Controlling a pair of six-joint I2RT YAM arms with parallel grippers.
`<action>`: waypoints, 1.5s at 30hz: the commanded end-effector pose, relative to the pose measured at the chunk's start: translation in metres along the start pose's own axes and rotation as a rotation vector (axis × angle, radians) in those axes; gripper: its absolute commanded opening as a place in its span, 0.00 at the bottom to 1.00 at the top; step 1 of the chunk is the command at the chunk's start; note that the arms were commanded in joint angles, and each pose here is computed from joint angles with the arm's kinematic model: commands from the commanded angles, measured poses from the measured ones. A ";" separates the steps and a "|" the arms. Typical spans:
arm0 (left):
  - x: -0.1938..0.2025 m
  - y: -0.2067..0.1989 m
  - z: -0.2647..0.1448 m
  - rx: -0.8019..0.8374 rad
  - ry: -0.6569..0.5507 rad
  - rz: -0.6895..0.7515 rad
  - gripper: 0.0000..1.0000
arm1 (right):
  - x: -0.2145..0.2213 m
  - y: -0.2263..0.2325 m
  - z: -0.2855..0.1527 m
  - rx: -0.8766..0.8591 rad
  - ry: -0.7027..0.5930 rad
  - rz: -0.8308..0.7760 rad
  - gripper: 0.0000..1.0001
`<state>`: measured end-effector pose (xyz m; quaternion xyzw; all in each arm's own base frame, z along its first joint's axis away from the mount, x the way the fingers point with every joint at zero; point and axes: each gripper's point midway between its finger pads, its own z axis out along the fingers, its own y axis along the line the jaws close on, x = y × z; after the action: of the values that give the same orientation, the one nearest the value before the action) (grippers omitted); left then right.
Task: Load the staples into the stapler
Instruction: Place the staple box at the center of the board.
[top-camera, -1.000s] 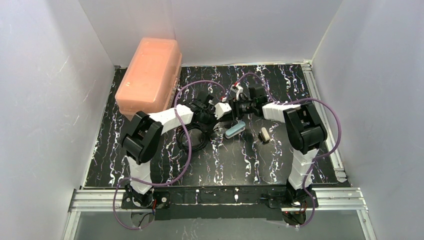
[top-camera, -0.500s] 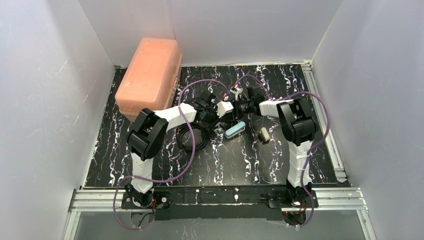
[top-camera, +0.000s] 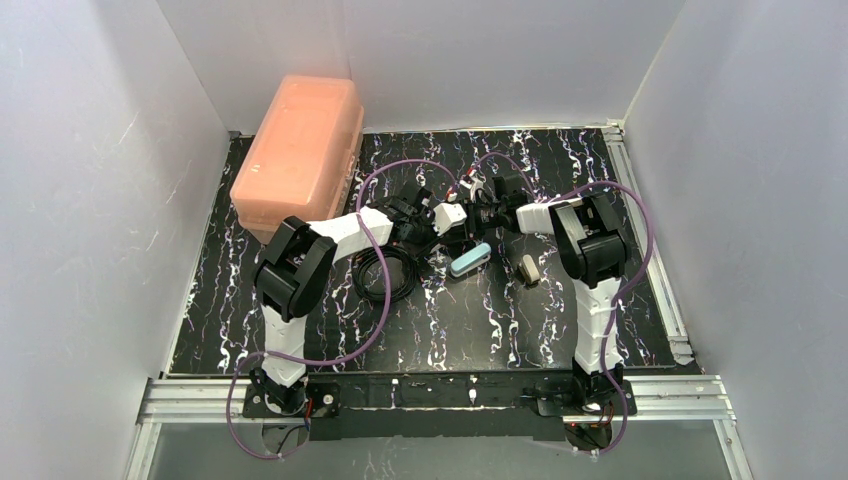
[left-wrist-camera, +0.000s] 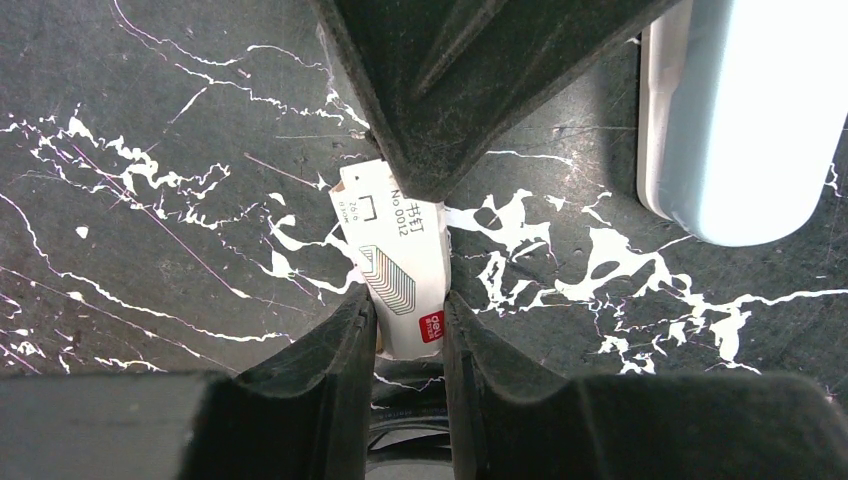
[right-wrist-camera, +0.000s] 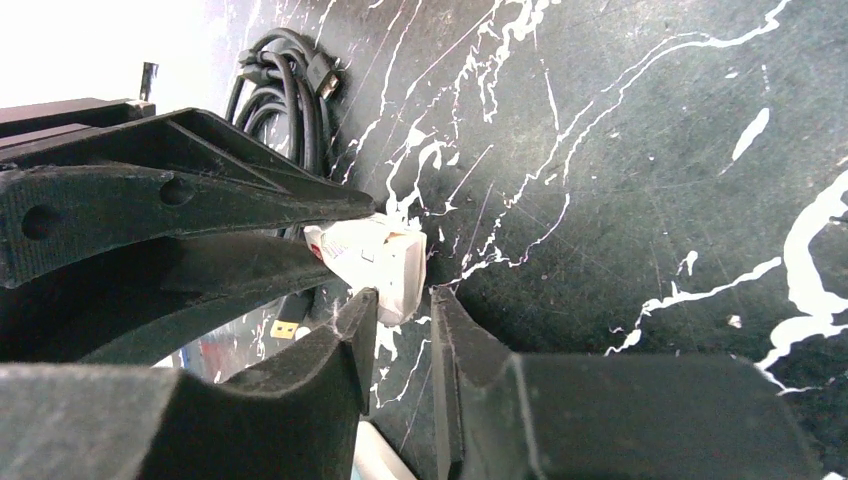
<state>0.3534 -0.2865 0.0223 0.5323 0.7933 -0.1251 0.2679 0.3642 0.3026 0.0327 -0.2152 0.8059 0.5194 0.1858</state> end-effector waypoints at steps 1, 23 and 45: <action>0.003 -0.005 0.001 0.014 0.005 0.013 0.24 | 0.002 -0.009 0.005 0.010 -0.010 0.018 0.32; 0.020 -0.015 0.001 0.040 0.023 0.055 0.22 | -0.001 -0.018 0.000 0.012 -0.032 0.050 0.03; 0.023 -0.026 0.003 0.100 0.026 0.063 0.20 | 0.001 -0.036 -0.004 0.035 -0.017 0.073 0.19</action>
<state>0.3551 -0.2887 0.0218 0.5592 0.7657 -0.1265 0.2914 0.3699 0.2917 0.0250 -0.1842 0.8034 0.5416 0.1653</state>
